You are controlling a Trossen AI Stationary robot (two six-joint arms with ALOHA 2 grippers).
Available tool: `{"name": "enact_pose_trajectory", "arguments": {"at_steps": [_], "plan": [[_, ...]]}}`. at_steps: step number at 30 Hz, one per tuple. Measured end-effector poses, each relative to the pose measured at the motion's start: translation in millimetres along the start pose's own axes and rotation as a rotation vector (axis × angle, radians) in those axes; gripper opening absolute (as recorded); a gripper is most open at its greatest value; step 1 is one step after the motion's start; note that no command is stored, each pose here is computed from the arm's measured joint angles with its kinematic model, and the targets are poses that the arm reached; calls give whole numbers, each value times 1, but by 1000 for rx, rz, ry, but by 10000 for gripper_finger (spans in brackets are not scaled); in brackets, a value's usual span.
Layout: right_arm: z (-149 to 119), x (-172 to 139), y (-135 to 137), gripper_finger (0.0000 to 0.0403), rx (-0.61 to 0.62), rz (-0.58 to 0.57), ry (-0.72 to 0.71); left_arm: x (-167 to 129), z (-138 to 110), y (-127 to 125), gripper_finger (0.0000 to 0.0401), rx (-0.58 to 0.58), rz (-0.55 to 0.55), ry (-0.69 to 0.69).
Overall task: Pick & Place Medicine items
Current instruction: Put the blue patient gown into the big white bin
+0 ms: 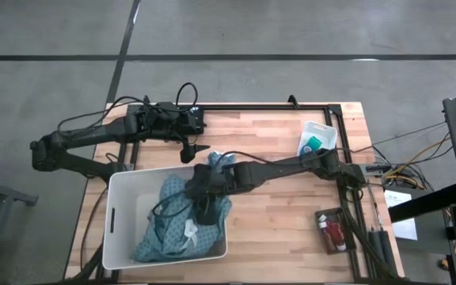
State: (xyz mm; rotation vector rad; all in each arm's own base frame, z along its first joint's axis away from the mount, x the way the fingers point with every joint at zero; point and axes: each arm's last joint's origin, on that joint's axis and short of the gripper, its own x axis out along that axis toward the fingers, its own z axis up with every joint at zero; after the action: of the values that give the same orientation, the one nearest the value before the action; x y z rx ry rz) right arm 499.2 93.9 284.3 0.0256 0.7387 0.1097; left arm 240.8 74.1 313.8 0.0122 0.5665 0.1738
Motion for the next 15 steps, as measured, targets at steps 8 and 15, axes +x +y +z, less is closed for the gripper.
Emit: {"name": "enact_pose_trajectory", "arguments": {"at_steps": [8,15], "plan": [[8,-1,-1,23,-18,-41,-88,0,0,0,393,0,0,0],[12,-2,0,85,-11,-37,-124,0,0,0,393,0,0,0]]}}
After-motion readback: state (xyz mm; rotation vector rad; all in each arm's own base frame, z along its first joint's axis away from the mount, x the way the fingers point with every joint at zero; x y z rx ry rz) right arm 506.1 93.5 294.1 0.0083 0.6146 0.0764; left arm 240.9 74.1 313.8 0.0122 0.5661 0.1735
